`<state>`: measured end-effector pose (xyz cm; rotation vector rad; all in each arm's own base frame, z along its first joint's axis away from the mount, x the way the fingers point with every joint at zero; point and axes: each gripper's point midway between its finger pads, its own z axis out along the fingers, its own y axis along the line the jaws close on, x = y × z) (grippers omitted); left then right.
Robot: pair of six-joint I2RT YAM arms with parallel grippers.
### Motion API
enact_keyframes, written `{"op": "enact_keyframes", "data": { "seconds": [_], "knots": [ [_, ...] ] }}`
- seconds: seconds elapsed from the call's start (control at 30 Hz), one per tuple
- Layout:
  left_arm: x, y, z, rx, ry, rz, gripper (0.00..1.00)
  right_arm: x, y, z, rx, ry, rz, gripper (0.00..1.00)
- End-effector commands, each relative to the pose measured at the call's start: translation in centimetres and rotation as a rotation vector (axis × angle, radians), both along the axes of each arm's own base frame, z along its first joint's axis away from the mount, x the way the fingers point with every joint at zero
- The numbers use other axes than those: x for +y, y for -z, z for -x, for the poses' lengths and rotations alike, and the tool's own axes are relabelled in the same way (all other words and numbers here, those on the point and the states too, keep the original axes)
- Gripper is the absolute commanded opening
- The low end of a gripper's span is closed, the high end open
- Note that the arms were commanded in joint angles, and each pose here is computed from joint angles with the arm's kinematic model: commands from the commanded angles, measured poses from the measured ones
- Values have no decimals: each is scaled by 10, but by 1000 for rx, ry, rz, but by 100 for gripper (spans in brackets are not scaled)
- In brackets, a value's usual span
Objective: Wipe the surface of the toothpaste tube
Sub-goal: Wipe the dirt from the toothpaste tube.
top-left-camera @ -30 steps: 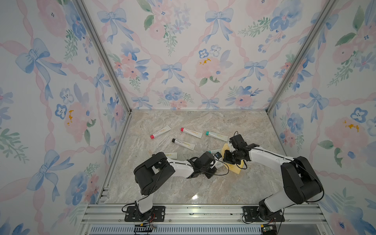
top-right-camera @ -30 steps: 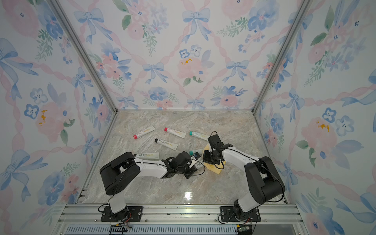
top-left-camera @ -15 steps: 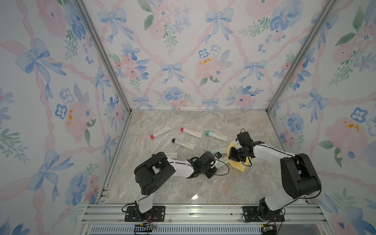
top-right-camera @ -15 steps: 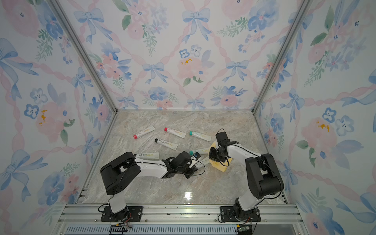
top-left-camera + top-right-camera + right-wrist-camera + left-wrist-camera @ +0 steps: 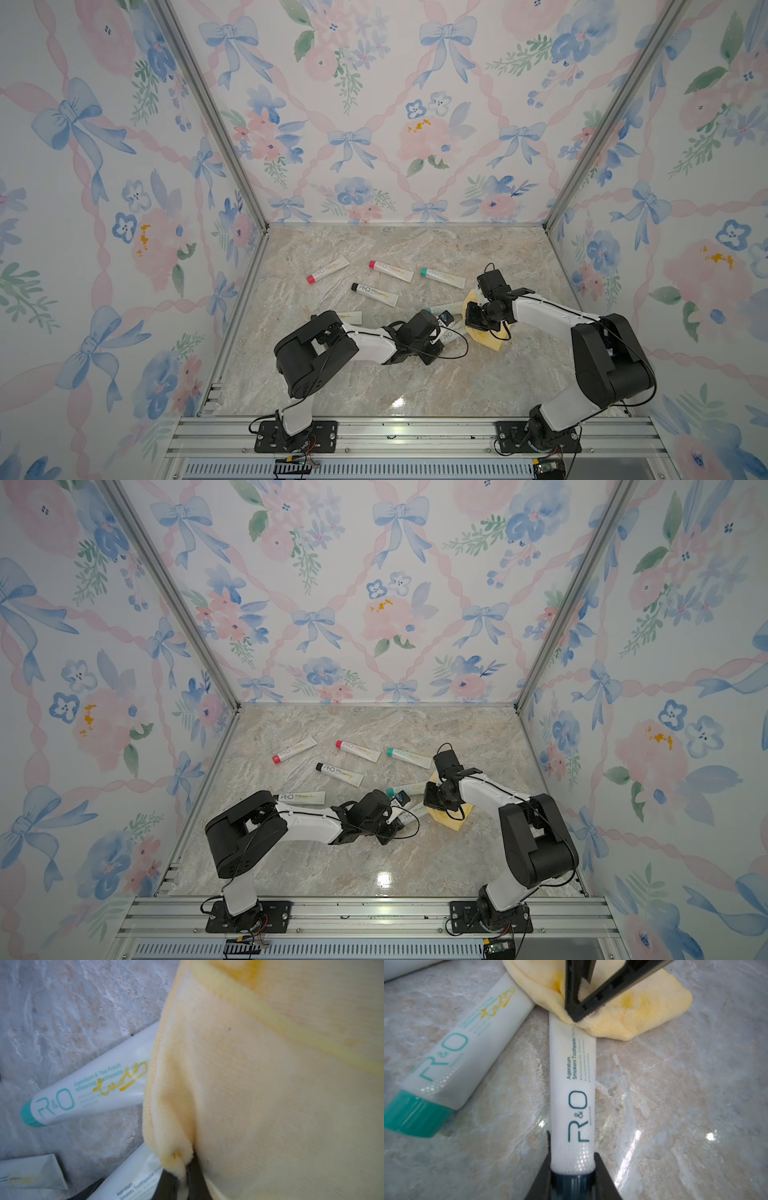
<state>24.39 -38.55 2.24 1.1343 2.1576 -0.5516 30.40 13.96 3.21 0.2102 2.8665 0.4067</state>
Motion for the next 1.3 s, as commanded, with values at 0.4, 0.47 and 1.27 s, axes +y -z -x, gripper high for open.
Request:
{"op": "enact_keyframes", "data": {
  "seconds": [0.4, 0.47, 1.27],
  "knots": [
    [22, 46, 35, 130, 59, -145, 14, -8, 8, 20, 78, 14, 2, 10],
    [23, 45, 35, 128, 59, -141, 15, -20, 5, 12, 65, 40, 23, 10],
    [23, 48, 36, 130, 57, -153, 14, 36, 10, 56, 128, -83, -106, 10]
  ]
}}
